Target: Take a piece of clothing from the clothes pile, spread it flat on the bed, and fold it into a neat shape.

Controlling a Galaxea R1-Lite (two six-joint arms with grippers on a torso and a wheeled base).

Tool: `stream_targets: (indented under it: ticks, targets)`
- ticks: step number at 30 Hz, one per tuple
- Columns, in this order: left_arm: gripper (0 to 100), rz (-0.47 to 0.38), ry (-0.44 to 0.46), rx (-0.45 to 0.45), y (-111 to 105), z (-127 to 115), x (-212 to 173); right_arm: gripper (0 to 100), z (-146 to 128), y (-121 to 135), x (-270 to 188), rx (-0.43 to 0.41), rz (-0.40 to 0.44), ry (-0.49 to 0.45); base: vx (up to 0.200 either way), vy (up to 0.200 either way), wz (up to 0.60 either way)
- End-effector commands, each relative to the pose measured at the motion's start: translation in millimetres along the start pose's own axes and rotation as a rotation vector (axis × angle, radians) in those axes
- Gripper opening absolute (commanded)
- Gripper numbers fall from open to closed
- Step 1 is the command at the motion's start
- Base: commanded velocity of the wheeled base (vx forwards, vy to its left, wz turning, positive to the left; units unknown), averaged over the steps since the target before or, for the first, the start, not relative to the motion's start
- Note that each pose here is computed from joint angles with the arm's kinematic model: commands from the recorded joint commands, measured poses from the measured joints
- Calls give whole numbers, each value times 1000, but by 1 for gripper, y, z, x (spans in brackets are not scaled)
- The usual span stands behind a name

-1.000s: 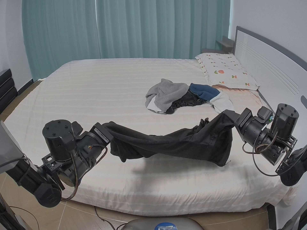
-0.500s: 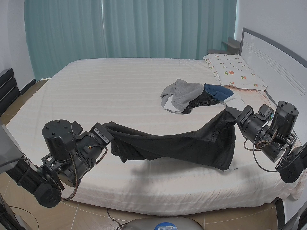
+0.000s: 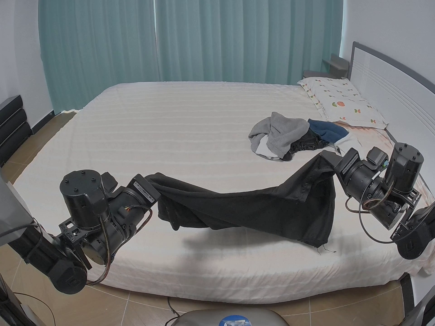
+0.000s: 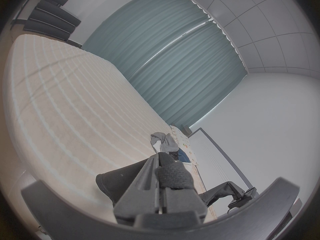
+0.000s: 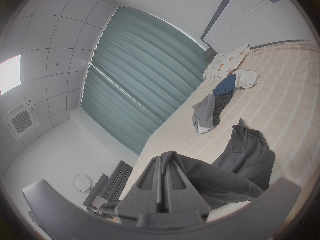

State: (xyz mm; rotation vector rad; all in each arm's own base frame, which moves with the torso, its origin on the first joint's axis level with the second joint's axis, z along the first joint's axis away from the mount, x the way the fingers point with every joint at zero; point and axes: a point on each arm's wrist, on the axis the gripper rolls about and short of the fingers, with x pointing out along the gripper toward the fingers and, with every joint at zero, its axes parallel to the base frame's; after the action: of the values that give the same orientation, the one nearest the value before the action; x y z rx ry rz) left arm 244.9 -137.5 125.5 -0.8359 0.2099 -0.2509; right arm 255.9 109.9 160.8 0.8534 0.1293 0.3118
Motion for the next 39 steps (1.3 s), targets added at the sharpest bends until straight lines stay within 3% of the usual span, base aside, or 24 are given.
stream_targets:
  ticks: [1,27,39]
  targets:
    - [0,1,0,0,0,0,0,0,1,1,0,4,2,-4,0,200,0]
    - [0,-3,-5,0,-1,1,0,0,5,7,-2,27,58,-45,0,200,0]
    - [0,1,-3,4,0,0,0,0,4,8,-3,27,61,-42,0,0,0]
